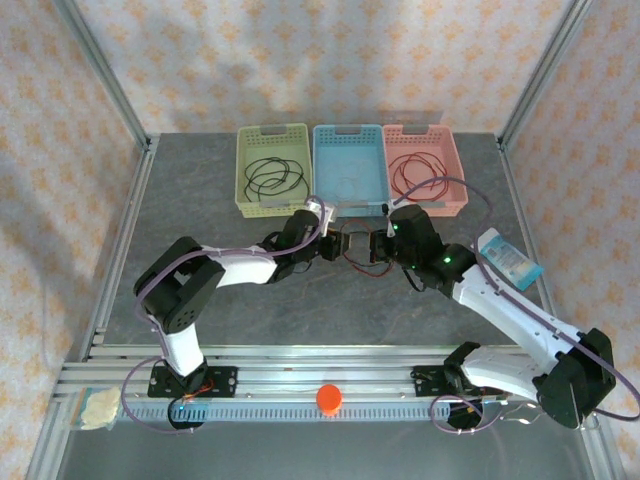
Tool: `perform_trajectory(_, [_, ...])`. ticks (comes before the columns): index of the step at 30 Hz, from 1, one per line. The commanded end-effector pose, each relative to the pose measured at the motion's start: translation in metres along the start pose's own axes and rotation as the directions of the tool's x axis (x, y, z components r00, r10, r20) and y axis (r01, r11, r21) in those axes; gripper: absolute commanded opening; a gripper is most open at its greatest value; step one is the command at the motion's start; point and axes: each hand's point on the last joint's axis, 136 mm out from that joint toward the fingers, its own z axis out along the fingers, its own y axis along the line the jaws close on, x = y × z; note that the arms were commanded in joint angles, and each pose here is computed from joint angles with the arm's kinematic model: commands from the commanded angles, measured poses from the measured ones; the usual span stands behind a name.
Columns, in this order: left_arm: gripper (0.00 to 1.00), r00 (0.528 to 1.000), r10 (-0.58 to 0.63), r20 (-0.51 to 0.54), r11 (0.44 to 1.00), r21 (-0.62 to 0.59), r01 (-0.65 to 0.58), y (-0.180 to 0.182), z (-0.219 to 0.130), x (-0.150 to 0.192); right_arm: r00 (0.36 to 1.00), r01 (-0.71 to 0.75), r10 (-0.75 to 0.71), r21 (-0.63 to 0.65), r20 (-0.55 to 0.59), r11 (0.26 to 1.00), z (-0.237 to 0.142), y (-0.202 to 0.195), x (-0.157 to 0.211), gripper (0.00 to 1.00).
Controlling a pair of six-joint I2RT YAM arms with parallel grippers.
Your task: Untangle the cables
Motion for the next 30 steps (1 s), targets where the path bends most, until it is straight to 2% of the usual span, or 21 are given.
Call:
perform_trajectory(1, [0.32, 0.997, -0.009, 0.080, 0.999, 0.049, 0.005, -0.010, 0.004, -0.027, 0.999, -0.005, 0.006, -0.028, 0.044, 1.000, -0.014, 0.008, -0.015, 0.00])
perform_trajectory(7, [0.07, 0.994, -0.023, 0.105, 0.998, 0.055, 0.017, -0.013, 0.000, -0.037, 0.998, -0.010, 0.010, -0.010, 0.060, 1.000, -0.017, 0.004, -0.019, 0.00])
perform_trajectory(9, [0.01, 0.993, -0.026, 0.112, 0.999, 0.043, 0.021, -0.012, -0.004, -0.039, 0.997, -0.011, 0.011, -0.008, 0.072, 1.000, -0.019, 0.004, -0.022, 0.00])
perform_trajectory(12, [0.00, 0.992, -0.024, 0.125, 0.999, 0.024, 0.021, -0.010, -0.012, -0.044, 0.995, -0.014, 0.013, 0.010, 0.103, 1.000, -0.024, 0.001, -0.031, 0.02])
perform_trajectory(14, [0.00, 0.991, -0.026, 0.134, 1.000, 0.017, 0.024, -0.010, -0.018, -0.047, 0.991, -0.017, 0.014, 0.023, 0.135, 1.000, -0.030, 0.000, -0.039, 0.13])
perform_trajectory(19, [0.00, 0.985, -0.017, 0.173, 1.000, -0.013, 0.020, -0.011, -0.042, -0.059, 0.971, -0.041, 0.020, 0.088, 0.236, 0.995, -0.052, -0.011, -0.064, 0.55])
perform_trajectory(22, [0.00, 0.984, 0.016, 0.176, 0.999, -0.049, -0.007, -0.010, -0.056, -0.066, 0.965, -0.029, 0.005, 0.086, 0.262, 0.996, -0.062, -0.012, -0.073, 0.74])
perform_trajectory(25, [0.00, 0.984, 0.061, 0.168, 0.995, -0.085, -0.047, -0.010, -0.070, -0.072, 0.976, 0.039, -0.045, 0.036, 0.212, 0.999, -0.059, -0.002, -0.071, 0.83])
perform_trajectory(30, [0.00, 0.977, 0.123, 0.176, 0.983, -0.153, -0.097, -0.010, -0.095, -0.091, 0.981, 0.079, -0.081, 0.018, 0.178, 0.997, -0.053, 0.004, -0.072, 0.86])
